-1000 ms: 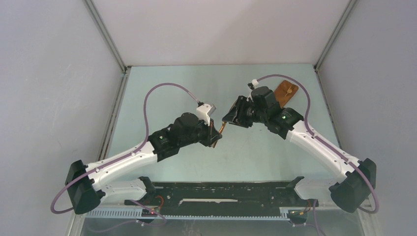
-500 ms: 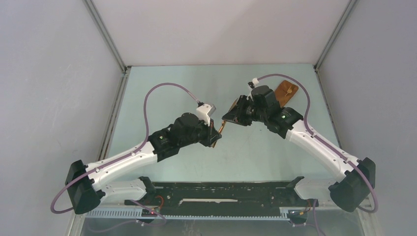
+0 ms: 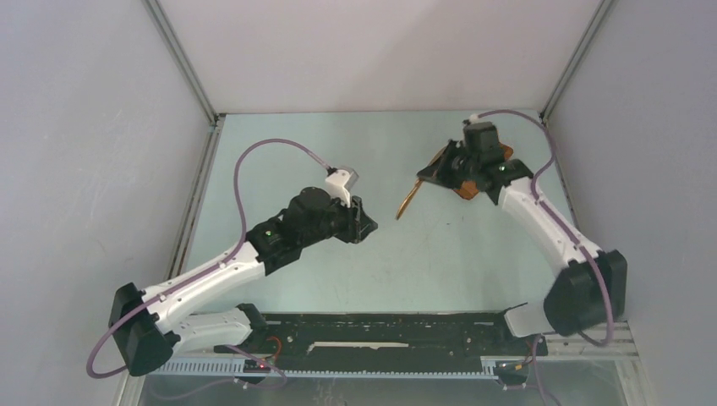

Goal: Fold the napkin into a case and place the utensils inside
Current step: Pass from the left arm to the right, then insert the knife into the folded napkin.

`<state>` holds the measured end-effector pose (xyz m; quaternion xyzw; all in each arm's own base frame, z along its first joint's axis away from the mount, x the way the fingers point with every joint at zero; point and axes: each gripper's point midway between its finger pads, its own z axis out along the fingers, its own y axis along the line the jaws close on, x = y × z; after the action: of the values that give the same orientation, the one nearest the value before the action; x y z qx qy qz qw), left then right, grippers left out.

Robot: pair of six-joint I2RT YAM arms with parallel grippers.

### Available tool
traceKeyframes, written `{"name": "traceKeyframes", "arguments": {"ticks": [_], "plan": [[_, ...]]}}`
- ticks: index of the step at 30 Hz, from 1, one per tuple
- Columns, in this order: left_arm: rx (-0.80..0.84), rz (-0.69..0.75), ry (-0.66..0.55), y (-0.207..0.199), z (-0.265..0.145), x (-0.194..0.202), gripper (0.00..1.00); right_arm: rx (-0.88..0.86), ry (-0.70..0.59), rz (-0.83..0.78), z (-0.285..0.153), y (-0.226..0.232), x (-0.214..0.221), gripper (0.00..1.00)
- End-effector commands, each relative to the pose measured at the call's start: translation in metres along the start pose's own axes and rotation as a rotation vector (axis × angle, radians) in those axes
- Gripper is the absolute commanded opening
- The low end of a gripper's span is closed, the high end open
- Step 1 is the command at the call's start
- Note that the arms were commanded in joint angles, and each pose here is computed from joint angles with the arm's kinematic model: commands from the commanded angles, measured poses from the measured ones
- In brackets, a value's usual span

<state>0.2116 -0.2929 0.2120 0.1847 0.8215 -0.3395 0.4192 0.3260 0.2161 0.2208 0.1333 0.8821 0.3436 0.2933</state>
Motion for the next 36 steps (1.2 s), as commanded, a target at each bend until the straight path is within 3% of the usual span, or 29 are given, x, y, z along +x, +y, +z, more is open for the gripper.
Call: {"name": "traceKeyframes", "arguments": {"ticks": [1, 9, 16, 24, 29, 30, 32, 34, 36], "plan": [[0.041, -0.030, -0.051, 0.007, -0.011, -0.015, 0.43, 0.146, -0.124, -0.034, 0.006, -0.055, -0.082, 0.00], [0.050, -0.005, 0.039, 0.016, 0.010, 0.013, 0.45, 0.408, -0.229, 0.085, 0.025, -0.172, -0.191, 0.00], [0.102, -0.008, 0.072, 0.010, 0.036, 0.022, 0.43, 0.486, -0.289, 0.095, 0.030, -0.214, -0.270, 0.00], [0.124, -0.015, 0.115, 0.008, 0.050, 0.030, 0.42, 0.536, -0.288, 0.120, 0.033, -0.252, -0.300, 0.00], [0.121, -0.017, 0.128, 0.010, 0.056, 0.033, 0.42, 0.370, -0.244, 0.072, 0.045, -0.231, -0.297, 0.00], [0.124, -0.020, 0.135, 0.009, 0.057, 0.035, 0.42, 0.313, -0.248, 0.048, 0.047, -0.222, -0.300, 0.01], [0.137, -0.027, 0.147, 0.007, 0.059, 0.037, 0.42, 0.232, -0.243, 0.002, 0.051, -0.209, -0.306, 0.18], [0.140, -0.033, 0.154, 0.007, 0.059, 0.038, 0.42, 0.334, -0.232, -0.013, 0.055, -0.233, -0.307, 0.29], [0.142, -0.031, 0.153, 0.006, 0.059, 0.038, 0.42, 0.388, -0.211, 0.008, 0.062, -0.251, -0.305, 0.33]]}}
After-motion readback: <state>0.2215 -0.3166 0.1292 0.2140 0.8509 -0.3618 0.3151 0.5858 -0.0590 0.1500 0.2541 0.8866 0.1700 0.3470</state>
